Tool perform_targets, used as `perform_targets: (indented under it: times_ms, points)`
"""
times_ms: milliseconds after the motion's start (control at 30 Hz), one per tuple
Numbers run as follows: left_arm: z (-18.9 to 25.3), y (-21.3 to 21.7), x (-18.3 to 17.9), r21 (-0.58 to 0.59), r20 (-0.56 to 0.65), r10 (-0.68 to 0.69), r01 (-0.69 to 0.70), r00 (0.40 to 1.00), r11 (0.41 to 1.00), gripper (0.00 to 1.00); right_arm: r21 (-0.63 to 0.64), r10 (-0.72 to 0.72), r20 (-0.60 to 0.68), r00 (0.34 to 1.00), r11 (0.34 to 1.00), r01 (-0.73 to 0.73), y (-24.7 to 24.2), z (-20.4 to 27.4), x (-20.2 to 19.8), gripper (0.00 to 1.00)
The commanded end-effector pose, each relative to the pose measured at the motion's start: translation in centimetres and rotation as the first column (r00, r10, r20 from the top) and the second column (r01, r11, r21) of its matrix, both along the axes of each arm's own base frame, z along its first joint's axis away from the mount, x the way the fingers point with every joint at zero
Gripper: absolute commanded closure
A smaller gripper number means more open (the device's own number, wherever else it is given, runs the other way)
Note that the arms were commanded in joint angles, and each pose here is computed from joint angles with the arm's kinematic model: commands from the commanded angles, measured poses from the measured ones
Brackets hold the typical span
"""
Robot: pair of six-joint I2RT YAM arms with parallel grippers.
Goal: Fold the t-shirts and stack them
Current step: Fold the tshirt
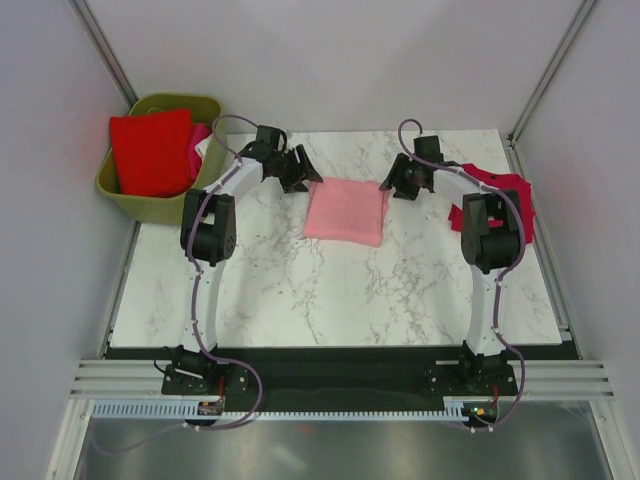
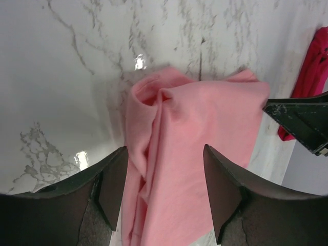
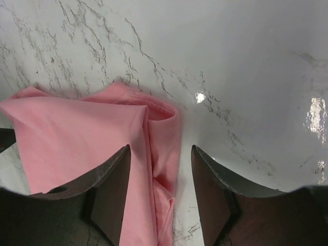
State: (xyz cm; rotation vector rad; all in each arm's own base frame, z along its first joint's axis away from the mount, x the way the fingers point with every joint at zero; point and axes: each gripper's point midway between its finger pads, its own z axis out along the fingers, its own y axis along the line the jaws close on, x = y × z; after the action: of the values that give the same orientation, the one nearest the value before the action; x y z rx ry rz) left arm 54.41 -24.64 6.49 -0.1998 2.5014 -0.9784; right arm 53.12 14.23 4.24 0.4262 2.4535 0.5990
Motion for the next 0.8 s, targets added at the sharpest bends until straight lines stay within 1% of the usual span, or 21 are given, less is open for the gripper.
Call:
perform_targets:
  times_ms: [0,133,233,433,467,567,600,700,733,767]
  points:
    - [1.8,-0.2,-0.2,0.012,0.097,-0.045,0.044,0.994,0.999,0.32,0.012,0.025,0.082,0.996,1.000,-0.026,0.5,1.5,0.8,0.41]
    - [0.1,-0.3,-0.3,0.024,0.078,-0.040,0.038,0.996,0.999,0.32,0.025,0.031,0.067,0.997,0.999,-0.032,0.7,0.1,0.9,0.41]
    - [-0.8,-0.5,0.0,0.023,0.072,-0.036,0.035,0.997,0.999,0.32,0.046,0.035,0.055,0.998,0.998,-0.037,1.1,-0.9,1.1,0.43]
    - [-1.9,-0.8,1.1,0.015,0.078,0.002,-0.003,0.997,1.000,0.40,0.077,0.041,0.057,0.997,0.996,-0.046,1.8,-1.8,1.7,0.50]
    - [-2.0,-0.7,1.2,0.015,0.080,0.008,-0.009,0.997,1.000,0.41,0.078,0.044,0.057,0.997,0.996,-0.048,1.9,-1.9,1.8,0.50]
    - [-1.9,-0.8,1.5,0.018,0.095,0.025,-0.027,0.995,0.999,0.52,0.066,0.048,0.062,0.997,0.996,-0.052,1.9,-1.8,1.8,0.46]
    - [-1.9,-0.9,1.5,0.015,0.098,0.028,-0.029,0.995,0.999,0.63,0.054,0.047,0.065,0.997,0.997,-0.050,1.8,-1.6,1.8,0.43]
    - [-1.6,-0.8,1.6,0.008,0.122,0.048,-0.050,0.991,0.999,0.72,-0.004,0.036,0.085,0.996,0.999,-0.036,0.6,-0.4,1.5,0.41]
    - [-2.4,-0.6,1.1,0.008,0.105,0.057,-0.058,0.993,0.998,0.72,-0.022,0.036,0.090,0.995,0.999,-0.034,0.3,0.0,1.4,0.40]
    - [-1.5,-0.6,1.1,-0.004,0.124,0.063,-0.063,0.990,0.998,0.73,-0.070,0.029,0.102,0.994,0.997,-0.022,-0.6,0.8,1.1,0.39]
